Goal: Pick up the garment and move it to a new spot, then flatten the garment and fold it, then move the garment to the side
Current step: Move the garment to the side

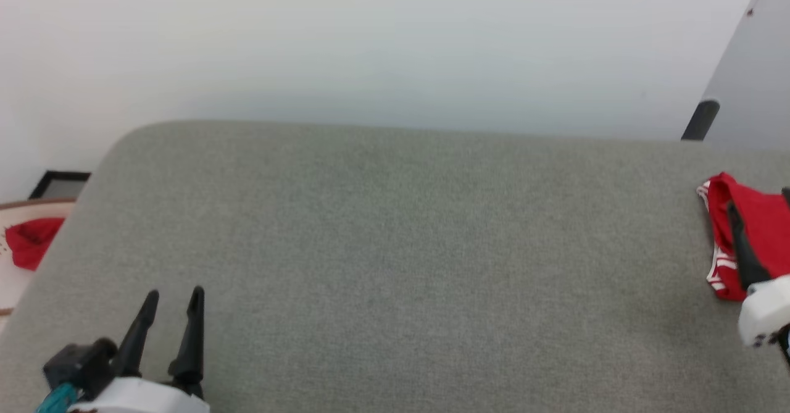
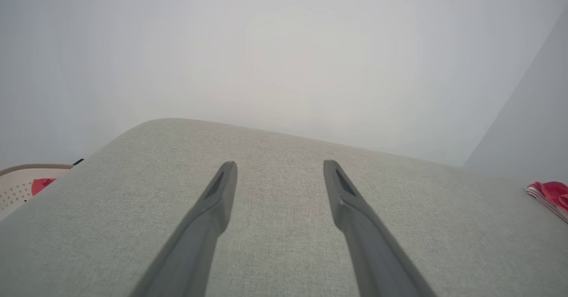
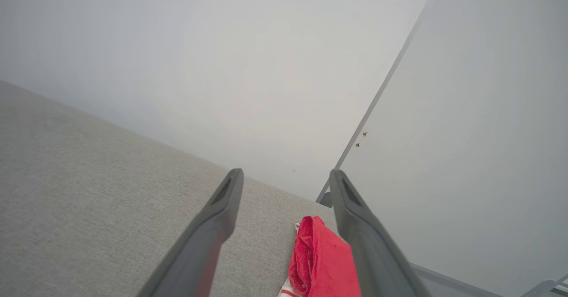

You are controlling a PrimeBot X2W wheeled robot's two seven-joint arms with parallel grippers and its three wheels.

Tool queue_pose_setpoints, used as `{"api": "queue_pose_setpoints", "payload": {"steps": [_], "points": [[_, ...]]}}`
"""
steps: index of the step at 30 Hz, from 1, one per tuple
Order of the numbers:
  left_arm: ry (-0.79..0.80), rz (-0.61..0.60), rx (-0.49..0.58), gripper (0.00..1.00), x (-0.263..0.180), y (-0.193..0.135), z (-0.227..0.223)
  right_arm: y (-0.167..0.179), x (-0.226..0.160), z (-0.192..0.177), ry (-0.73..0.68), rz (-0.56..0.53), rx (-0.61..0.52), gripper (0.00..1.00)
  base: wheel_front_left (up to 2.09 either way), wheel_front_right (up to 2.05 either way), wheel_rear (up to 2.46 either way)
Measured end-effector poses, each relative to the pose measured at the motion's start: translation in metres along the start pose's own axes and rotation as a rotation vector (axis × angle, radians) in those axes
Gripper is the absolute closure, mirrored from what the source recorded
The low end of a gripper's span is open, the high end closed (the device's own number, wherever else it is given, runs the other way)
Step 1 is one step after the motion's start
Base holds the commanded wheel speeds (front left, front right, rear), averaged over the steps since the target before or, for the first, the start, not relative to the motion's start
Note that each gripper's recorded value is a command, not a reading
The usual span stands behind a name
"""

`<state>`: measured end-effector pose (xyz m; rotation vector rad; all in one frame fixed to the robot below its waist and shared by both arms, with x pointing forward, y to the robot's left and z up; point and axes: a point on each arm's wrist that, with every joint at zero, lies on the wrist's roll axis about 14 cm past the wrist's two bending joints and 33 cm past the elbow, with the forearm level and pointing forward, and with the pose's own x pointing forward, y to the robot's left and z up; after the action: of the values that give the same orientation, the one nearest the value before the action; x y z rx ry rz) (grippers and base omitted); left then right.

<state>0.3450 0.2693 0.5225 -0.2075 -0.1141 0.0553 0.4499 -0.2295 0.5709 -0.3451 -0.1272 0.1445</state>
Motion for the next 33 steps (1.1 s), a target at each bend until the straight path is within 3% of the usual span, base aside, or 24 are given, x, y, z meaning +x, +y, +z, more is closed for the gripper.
{"api": "queue_pose_setpoints", "payload": {"steps": [9,19,33], "points": [[-0.019,0.002,-0.009,0.0,-0.022,0.003,0.006,0.022,-0.034,0.005,-0.043,-0.029,0.078,0.0,0.0,0.0,0.0],[-0.016,-0.033,-0.01,0.0,-0.018,-0.005,0.007,0.034,-0.064,-0.006,-0.022,-0.066,0.132,0.0,0.0,0.0,0.0],[-0.009,-0.073,-0.009,0.0,-0.013,-0.018,0.005,0.033,-0.083,-0.012,-0.005,-0.106,0.158,0.0,0.0,0.0,0.0]]}}
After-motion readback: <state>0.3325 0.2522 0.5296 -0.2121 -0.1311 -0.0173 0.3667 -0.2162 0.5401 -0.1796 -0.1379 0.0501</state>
